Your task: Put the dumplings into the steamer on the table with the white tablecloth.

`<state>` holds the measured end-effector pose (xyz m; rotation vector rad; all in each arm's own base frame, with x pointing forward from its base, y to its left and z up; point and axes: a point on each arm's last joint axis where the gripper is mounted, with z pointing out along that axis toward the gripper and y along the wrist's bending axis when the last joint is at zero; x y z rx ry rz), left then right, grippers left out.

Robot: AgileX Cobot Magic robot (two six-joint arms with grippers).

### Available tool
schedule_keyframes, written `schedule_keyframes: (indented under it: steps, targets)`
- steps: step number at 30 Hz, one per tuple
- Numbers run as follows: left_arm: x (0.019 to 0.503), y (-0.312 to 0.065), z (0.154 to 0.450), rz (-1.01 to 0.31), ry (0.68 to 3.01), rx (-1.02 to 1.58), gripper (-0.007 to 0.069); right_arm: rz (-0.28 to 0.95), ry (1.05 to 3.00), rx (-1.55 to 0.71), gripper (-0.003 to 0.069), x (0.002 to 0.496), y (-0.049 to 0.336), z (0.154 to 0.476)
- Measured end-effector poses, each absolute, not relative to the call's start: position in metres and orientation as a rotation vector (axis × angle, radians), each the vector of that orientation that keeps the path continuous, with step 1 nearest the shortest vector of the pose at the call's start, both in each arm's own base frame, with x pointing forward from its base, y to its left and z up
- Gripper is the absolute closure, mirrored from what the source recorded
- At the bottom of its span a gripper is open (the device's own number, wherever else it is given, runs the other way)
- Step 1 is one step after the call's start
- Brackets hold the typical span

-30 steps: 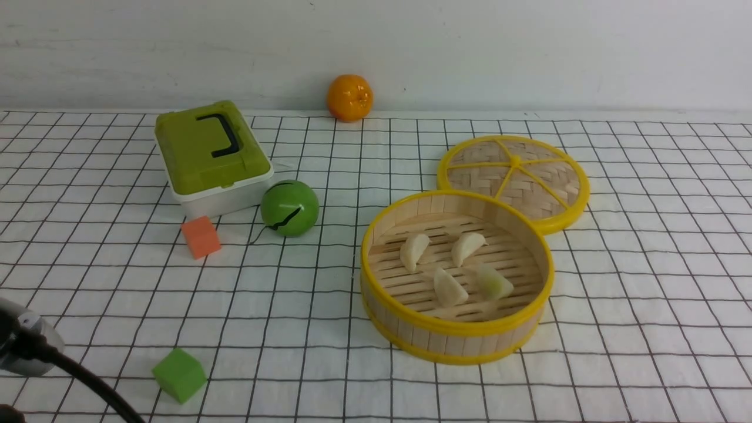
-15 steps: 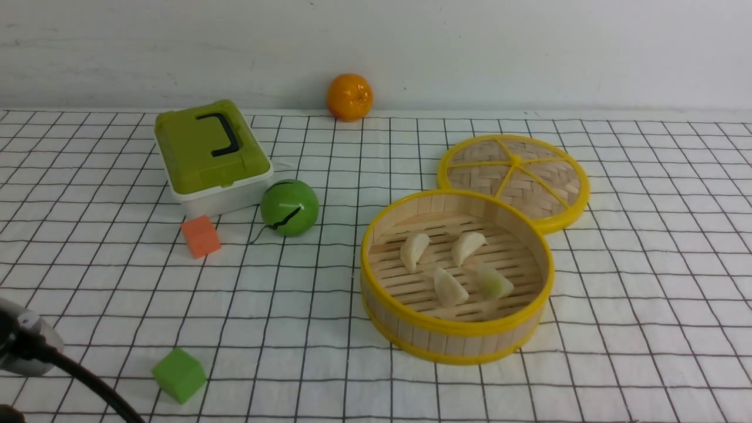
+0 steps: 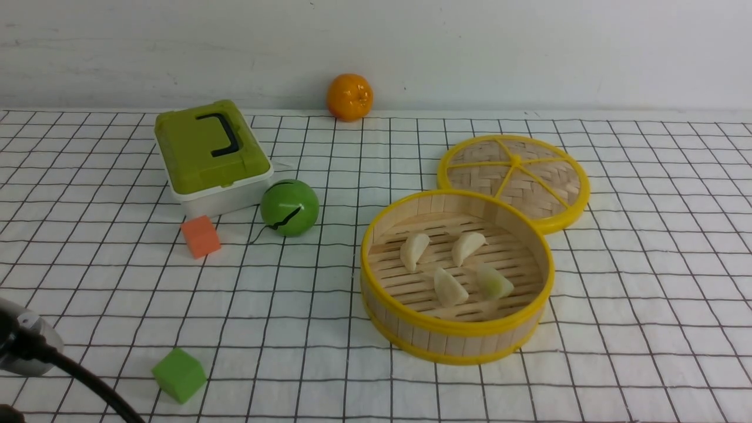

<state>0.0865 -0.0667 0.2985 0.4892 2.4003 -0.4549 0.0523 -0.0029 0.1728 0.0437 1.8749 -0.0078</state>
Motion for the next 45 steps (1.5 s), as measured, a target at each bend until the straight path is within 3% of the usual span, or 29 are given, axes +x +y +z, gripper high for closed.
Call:
schedule_keyframes:
  steps: [15,22,29,37,45]
  targets:
    - [0.086,-0.066,0.284,-0.469,2.358,0.471,0.055,-0.008,1.875,0.044,0.0657,0.052,-0.003,0.173]
    - [0.078,-0.054,0.261,-0.575,1.917,0.346,0.0613,-0.008,1.875,0.043,0.065,0.052,-0.003,0.173]
    - [0.067,-0.026,0.213,-0.485,1.596,0.088,0.0638,-0.008,1.875,0.043,0.0639,0.052,-0.003,0.173]
    - [0.057,-0.003,0.19,-0.263,1.653,-0.204,0.0638,-0.012,1.875,0.041,0.0636,0.052,-0.003,0.173]
    - [0.053,-0.004,0.172,-0.198,1.863,-0.125,0.0638,-0.012,1.875,0.041,0.0628,0.052,-0.003,0.173]
